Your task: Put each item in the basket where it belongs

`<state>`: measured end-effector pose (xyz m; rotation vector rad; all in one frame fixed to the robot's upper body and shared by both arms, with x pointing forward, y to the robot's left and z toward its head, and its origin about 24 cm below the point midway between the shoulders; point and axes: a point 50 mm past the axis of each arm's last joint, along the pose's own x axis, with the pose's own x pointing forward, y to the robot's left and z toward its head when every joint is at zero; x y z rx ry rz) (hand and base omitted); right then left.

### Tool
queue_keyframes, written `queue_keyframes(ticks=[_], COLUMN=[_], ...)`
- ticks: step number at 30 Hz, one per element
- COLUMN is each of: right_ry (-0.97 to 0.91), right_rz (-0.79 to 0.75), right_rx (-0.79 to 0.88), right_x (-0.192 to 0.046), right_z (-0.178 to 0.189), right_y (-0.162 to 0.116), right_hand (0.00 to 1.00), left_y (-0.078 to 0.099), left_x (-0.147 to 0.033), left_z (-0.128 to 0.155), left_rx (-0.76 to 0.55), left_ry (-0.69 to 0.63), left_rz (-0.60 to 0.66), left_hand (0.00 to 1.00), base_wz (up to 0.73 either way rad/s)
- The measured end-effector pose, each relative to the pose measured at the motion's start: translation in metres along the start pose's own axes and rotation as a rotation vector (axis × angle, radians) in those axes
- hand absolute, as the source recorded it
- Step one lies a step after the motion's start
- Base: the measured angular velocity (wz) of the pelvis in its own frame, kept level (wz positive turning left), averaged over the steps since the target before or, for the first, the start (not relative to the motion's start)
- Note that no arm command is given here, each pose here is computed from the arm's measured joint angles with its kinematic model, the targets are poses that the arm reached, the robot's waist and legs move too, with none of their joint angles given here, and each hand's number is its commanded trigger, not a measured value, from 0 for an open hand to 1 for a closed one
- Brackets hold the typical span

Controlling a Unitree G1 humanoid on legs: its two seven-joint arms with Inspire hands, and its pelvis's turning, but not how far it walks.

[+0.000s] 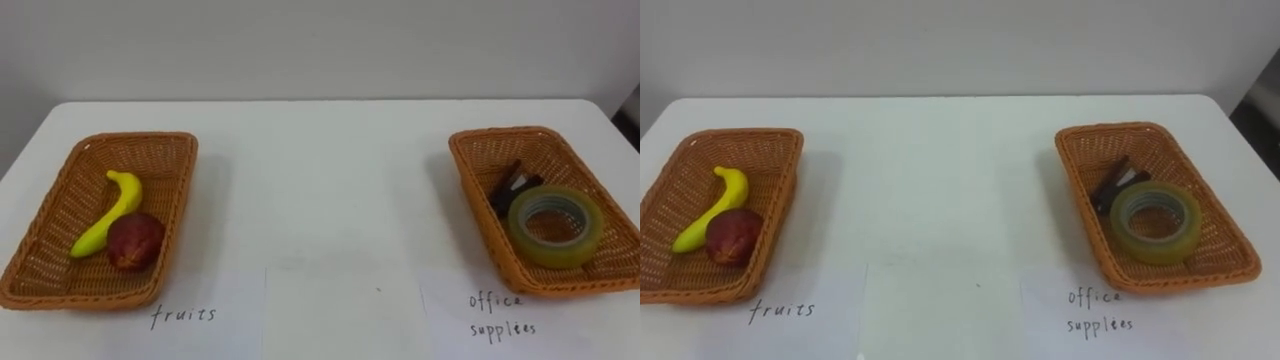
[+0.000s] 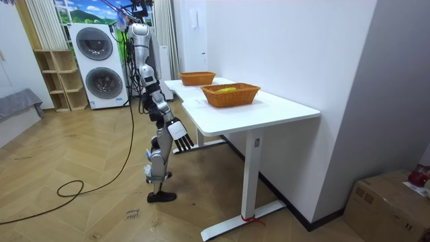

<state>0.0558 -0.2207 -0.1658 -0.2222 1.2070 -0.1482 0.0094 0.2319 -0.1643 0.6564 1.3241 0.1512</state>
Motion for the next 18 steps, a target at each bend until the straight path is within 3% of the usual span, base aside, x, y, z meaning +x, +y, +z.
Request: queue_keyframes(ticks=[18], right_ry=[0.022], right_rz=[0.038], right_rx=[-0.015], right_x=[0.0013], right_z=[0.0004], right_y=[0.0041], right_hand=[0.0], left_y=[-0.0011], left_x=[0.0004], left_z=[-0.0015], left_rx=[0.008], left_ry=[0.024], left_rz=[-0.009], left_hand=[0.0], base_wz=[0.01])
